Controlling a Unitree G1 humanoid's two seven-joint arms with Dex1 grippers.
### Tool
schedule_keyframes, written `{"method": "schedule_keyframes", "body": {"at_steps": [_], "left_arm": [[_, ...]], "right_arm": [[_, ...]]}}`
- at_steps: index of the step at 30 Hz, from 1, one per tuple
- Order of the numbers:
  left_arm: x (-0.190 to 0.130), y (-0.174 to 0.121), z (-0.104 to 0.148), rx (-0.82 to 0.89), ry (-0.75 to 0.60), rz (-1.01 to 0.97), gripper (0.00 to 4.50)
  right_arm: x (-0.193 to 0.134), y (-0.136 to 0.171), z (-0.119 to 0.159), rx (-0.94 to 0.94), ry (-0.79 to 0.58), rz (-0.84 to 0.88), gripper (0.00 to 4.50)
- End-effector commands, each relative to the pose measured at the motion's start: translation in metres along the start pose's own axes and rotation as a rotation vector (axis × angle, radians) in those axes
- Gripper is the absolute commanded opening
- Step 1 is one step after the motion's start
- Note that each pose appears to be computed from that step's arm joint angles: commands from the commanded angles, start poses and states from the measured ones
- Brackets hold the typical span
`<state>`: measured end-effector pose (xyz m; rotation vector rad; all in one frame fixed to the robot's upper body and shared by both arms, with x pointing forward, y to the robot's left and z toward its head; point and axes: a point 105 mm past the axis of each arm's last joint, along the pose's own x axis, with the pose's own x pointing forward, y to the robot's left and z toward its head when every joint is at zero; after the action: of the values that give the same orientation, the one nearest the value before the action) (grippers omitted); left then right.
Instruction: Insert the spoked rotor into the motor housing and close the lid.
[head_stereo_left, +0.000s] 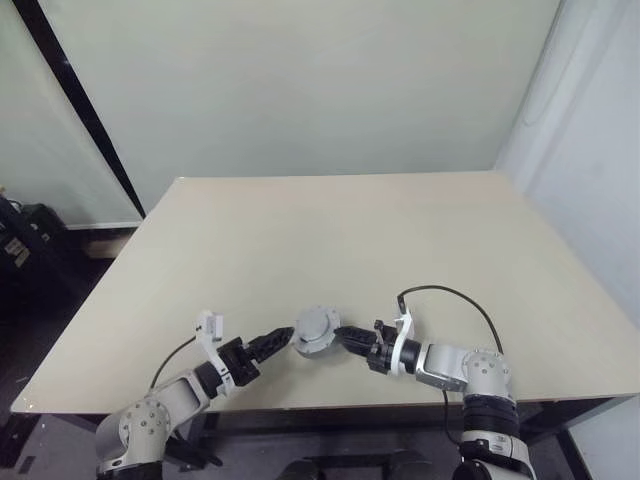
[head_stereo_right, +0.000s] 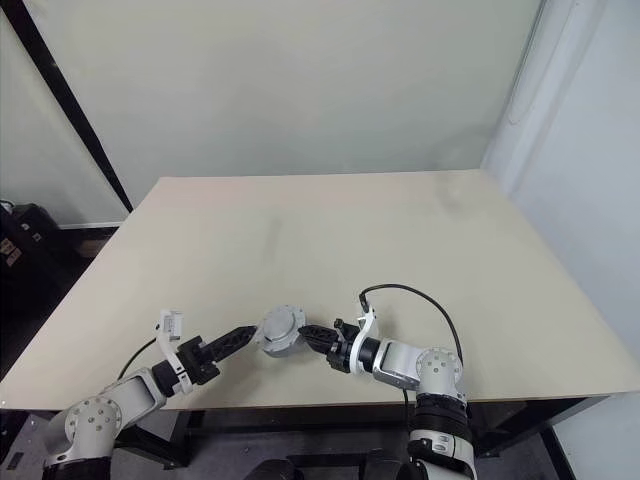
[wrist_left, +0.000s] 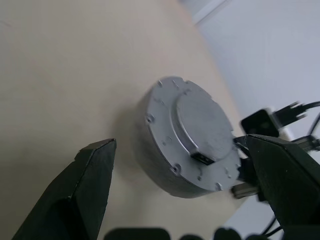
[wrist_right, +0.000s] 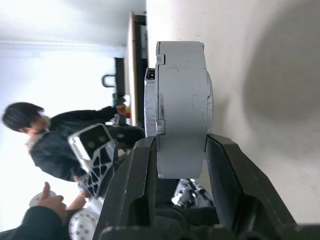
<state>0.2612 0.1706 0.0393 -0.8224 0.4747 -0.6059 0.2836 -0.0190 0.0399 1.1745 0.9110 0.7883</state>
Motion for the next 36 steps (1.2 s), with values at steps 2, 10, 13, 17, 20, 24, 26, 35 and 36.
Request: {"method": "schedule_keyframes", "body": {"at_steps": [2, 10, 13, 17, 20, 24, 26, 35, 36], "left_arm": [[0.008, -0.009, 0.009, -0.051, -0.065, -0.059, 4.5], [0.027, -0.013, 0.004, -0.139, -0.094, -0.107, 4.5], [0.032, -0.015, 0.005, -0.175, -0.114, -0.133, 4.5], [0.033, -0.017, 0.005, -0.227, -0.126, -0.168, 4.32], [0.032, -0.018, 0.006, -0.267, -0.15, -0.185, 3.61], [0.031, -0.017, 0.004, -0.295, -0.164, -0.186, 2.49], [0.031, -0.016, 0.004, -0.3, -0.169, -0.185, 2.37], [0.033, -0.016, 0.008, -0.301, -0.218, -0.182, 2.21], [0.033, -0.015, 0.01, -0.29, -0.233, -0.175, 2.05]], "right_arm": [[0.025, 0.053, -0.01, 0.037, 0.015, 0.245, 1.21], [0.026, 0.059, -0.016, 0.033, 0.039, 0.268, 1.21], [0.025, 0.059, -0.017, 0.034, 0.042, 0.269, 1.21], [0.025, 0.059, -0.017, 0.037, 0.042, 0.264, 1.21], [0.024, 0.057, -0.017, 0.04, 0.038, 0.256, 1.21], [0.023, 0.055, -0.015, 0.044, 0.029, 0.238, 1.21], [0.024, 0.051, -0.014, 0.044, 0.024, 0.214, 1.21], [0.022, 0.05, -0.012, -0.108, 0.005, 0.173, 2.22], [0.023, 0.048, -0.01, -0.155, -0.014, 0.141, 2.58]]}}
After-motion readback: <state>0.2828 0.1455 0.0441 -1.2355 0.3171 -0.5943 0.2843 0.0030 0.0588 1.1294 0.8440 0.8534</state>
